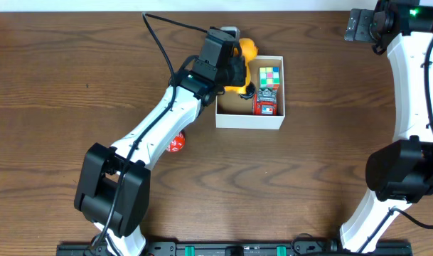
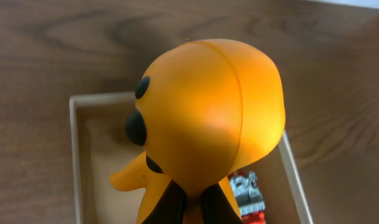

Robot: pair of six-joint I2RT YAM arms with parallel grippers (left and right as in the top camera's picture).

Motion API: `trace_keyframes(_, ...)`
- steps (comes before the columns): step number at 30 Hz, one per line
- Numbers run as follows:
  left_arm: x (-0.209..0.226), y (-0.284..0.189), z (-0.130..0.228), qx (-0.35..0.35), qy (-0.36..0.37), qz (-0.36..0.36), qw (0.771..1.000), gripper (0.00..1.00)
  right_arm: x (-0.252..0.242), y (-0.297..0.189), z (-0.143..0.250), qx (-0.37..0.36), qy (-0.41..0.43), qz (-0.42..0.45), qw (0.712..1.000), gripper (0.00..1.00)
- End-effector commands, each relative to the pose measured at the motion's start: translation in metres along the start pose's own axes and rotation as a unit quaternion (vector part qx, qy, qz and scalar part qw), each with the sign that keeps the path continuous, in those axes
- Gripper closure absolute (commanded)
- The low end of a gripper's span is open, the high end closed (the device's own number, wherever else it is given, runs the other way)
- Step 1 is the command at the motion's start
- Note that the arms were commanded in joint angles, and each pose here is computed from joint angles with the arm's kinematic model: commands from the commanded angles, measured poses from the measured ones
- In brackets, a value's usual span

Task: Pack container
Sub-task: 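Lift the dinosaur and carry it over the white box, then lower the dinosaur into the box's left side and release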

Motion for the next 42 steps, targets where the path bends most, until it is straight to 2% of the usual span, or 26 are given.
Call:
trace_keyframes(1, 0.003, -0.001, 0.0, 0.006, -0.028, -0.013, 0.999, 0.94, -0.003, 0.002, 0.001, 0.003, 0.01, 0.002, 1.0, 0.01)
trace_keyframes(5, 0.007, 0.001, 0.013, 0.031, -0.033, -0.03, 0.999, 0.94, -0.003, 0.002, 0.001, 0.003, 0.01, 0.002, 1.0, 0.01)
trace_keyframes(11, 0.011, 0.004, 0.015, 0.031, -0.033, -0.041, 0.998, 0.94, -0.003, 0.002, 0.001, 0.003, 0.01, 0.002, 1.0, 0.01)
trace_keyframes(21, 0.026, 0.031, 0.036, 0.058, -0.105, -0.073, 0.99, 0.94, -0.003, 0.002, 0.001, 0.003, 0.011, 0.002, 1.0, 0.01)
trace_keyframes(28, 0.028, 0.033, 0.039, 0.063, -0.11, -0.079, 0.989, 0.93, -0.003, 0.002, 0.001, 0.003, 0.011, 0.002, 1.0, 0.01)
trace_keyframes(29, 0.029, 0.033, 0.04, 0.064, -0.11, -0.08, 0.989, 0.91, -0.003, 0.002, 0.001, 0.003, 0.011, 0.002, 1.0, 0.01)
trace_keyframes(30, 0.029, 0.033, 0.04, 0.064, -0.11, -0.08, 0.989, 0.83, -0.003, 0.002, 0.002, 0.003, 0.011, 0.002, 1.0, 0.01)
trace_keyframes(32, 0.029, 0.033, 0.04, 0.064, -0.11, -0.079, 0.989, 0.61, -0.003, 0.002, 0.002, 0.003, 0.011, 0.002, 1.0, 0.01)
trace_keyframes(35, 0.027, 0.033, 0.037, 0.059, -0.109, -0.074, 0.99, 0.45, -0.003, 0.002, 0.002, 0.003, 0.011, 0.002, 1.0, 0.01)
trace_keyframes(37, 0.025, 0.032, 0.035, 0.054, -0.109, -0.069, 0.99, 0.41, -0.003, 0.002, 0.002, 0.003, 0.011, 0.002, 1.0, 0.01)
trace_keyframes(42, 0.021, 0.021, 0.017, 0.028, -0.108, -0.053, 0.992, 0.4, -0.003, 0.002, 0.002, 0.003, 0.011, 0.002, 1.0, 0.01)
Point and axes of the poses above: each gripper's point midway between its finger pads, its own y axis out along the fingers, its own x axis along the line the jaws close on, z = x × y, the point moved 5 cm from there along -y, back along the fingers, and after that the axes turned 14 degrees about -y, right-handed, at the moved point
